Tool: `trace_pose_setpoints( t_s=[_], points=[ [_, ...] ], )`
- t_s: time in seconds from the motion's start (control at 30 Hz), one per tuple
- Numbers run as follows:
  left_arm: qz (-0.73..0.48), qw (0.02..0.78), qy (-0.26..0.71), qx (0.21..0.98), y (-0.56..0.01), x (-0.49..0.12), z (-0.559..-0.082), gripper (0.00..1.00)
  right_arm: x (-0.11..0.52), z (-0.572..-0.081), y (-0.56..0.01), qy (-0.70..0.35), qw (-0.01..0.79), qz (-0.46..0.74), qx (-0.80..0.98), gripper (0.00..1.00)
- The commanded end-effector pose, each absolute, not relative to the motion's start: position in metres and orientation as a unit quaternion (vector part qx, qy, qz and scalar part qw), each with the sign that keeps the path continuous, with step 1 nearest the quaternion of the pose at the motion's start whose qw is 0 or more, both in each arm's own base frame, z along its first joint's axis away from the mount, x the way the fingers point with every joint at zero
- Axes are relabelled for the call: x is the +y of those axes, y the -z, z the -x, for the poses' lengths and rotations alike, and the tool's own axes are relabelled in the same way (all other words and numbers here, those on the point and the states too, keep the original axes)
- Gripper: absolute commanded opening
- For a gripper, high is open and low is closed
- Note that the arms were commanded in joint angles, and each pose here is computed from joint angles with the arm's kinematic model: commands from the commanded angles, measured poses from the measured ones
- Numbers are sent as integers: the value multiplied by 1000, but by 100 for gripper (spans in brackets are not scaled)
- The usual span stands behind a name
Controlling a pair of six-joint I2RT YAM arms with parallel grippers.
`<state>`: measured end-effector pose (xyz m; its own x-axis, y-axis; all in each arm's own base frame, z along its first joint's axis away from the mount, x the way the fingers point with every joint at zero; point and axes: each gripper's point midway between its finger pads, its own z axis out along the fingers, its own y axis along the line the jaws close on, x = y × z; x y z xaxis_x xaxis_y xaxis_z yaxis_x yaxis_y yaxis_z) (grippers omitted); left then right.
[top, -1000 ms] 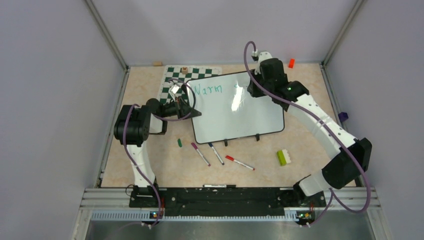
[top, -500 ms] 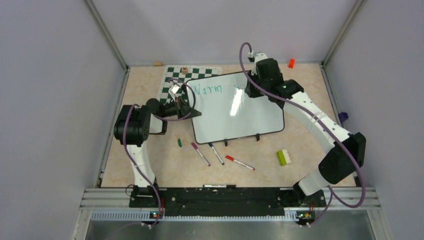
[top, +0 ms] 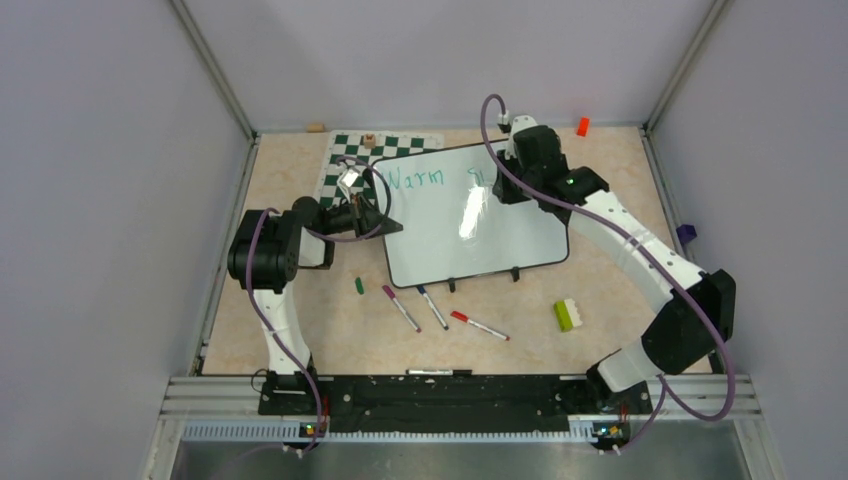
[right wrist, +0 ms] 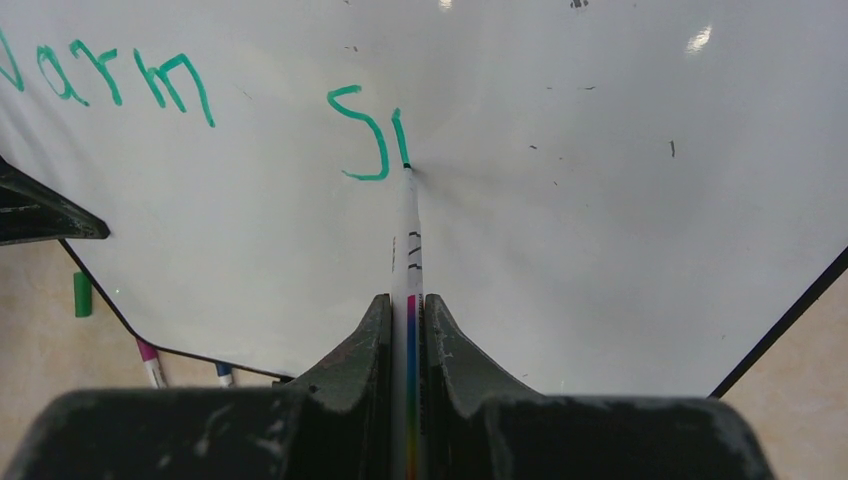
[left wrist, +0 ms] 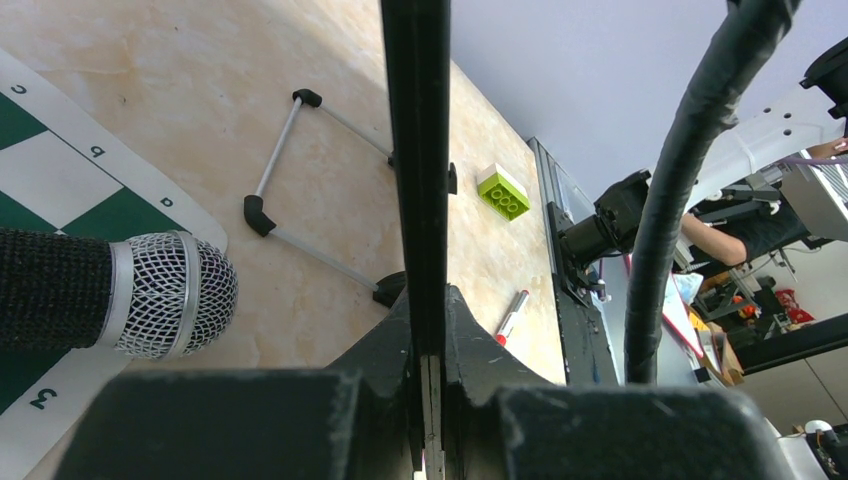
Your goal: Write a sentence on the whiteboard
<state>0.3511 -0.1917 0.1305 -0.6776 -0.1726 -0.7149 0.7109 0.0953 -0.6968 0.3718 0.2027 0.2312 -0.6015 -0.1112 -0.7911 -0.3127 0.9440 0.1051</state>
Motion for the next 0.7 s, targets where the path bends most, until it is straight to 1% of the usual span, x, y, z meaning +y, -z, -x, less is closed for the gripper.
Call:
trace_pose_setpoints(
  t_s=[0.0,0.23,0.4,0.67],
  points=[
    [-235,420,611,629,-146,-181,-368,0,199,-377,-244,-115,453,107,878,0],
    [-235,421,610,628,-147,-181,-368,0,201,-396,-260,-108,468,102,871,0],
    [-235,421,610,628,-147,-181,-368,0,192,-406,-258,-95,468,86,874,0],
    [-236,422,610,628,-147,-181,-368,0,178,-390,-245,-80,452,81,885,0]
  ],
)
